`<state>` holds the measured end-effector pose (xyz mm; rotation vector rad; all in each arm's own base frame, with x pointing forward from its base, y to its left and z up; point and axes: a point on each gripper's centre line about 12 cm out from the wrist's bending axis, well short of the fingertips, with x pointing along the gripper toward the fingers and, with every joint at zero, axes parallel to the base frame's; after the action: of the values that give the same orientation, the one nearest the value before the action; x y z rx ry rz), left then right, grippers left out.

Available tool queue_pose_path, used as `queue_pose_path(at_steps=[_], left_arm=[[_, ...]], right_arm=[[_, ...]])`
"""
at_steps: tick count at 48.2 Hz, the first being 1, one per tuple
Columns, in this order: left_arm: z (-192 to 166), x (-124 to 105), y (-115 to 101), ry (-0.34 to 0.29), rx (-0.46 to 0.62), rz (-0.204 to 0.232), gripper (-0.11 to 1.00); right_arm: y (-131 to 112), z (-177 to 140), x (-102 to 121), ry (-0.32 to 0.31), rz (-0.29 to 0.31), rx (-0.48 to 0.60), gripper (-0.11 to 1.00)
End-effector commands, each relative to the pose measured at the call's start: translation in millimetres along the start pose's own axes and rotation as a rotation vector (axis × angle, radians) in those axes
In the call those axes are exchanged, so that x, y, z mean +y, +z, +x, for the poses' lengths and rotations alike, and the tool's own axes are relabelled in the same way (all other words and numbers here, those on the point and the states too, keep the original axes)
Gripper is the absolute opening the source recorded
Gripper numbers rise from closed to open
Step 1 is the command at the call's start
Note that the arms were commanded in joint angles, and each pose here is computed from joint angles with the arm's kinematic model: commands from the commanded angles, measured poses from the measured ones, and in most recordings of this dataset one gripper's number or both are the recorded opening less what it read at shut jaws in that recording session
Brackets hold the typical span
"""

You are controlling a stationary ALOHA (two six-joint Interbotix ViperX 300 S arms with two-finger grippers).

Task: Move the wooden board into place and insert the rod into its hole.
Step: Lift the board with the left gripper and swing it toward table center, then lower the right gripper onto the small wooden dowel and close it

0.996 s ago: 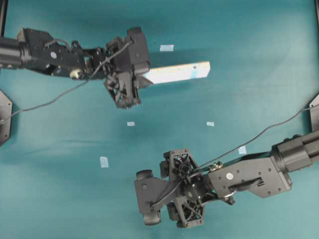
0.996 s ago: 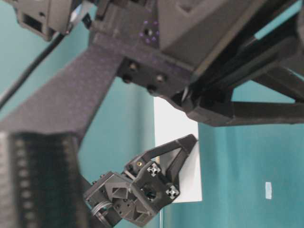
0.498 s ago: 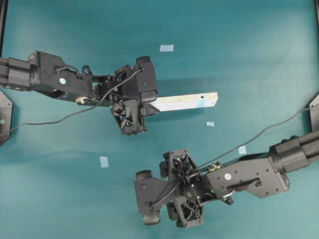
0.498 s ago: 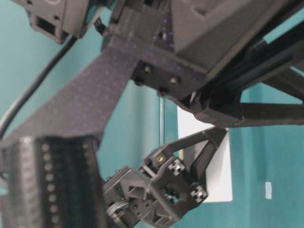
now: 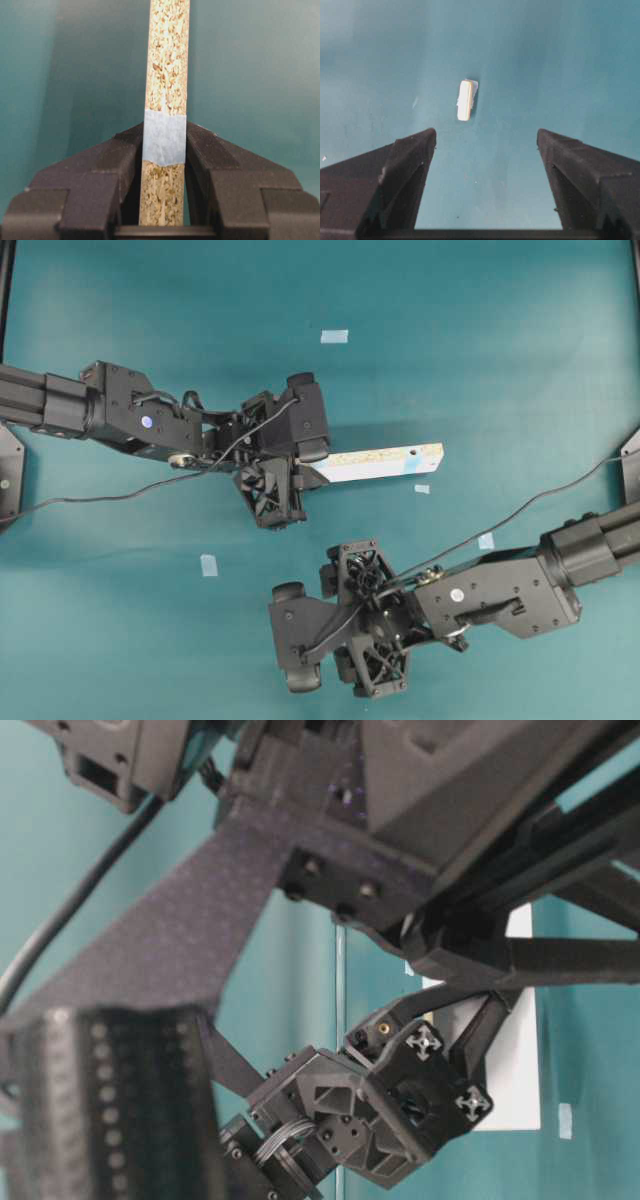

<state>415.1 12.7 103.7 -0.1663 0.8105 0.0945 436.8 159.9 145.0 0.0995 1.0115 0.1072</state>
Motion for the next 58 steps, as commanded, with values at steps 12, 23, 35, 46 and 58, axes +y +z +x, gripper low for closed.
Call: queue_pose_path(at_steps=[12, 23, 35, 46, 58], left_arm=[[-5.5, -3.7, 10.5, -0.008, -0.028, -0.007, 0.22], [-5.9, -3.4, 7.3, -0.005, 0.001, -0.006, 0.22], [-6.0, -4.5, 9.7, -0.007, -0.005, -0.006, 0.23], [-7.3, -4.6, 10.4, -0.008, -0.008, -0.003, 0.66], [-8.1, -4.2, 8.2, -0.007, -0.004, -0.003, 0.62]], right_arm=[[9.6, -8.4, 3.4, 0.011, -0.003, -0.035, 0.87], [9.3, -7.8, 3.3, 0.011, -0.003, -0.034, 0.87], [9.5, -7.8, 2.6, 0.01, -0.001, -0.034, 0.87], [9.5, -7.8, 2.6, 0.01, -0.001, -0.034, 0.87], [14.2, -10.0, 4.2, 0.013, 0.012, -0.041, 0.87]])
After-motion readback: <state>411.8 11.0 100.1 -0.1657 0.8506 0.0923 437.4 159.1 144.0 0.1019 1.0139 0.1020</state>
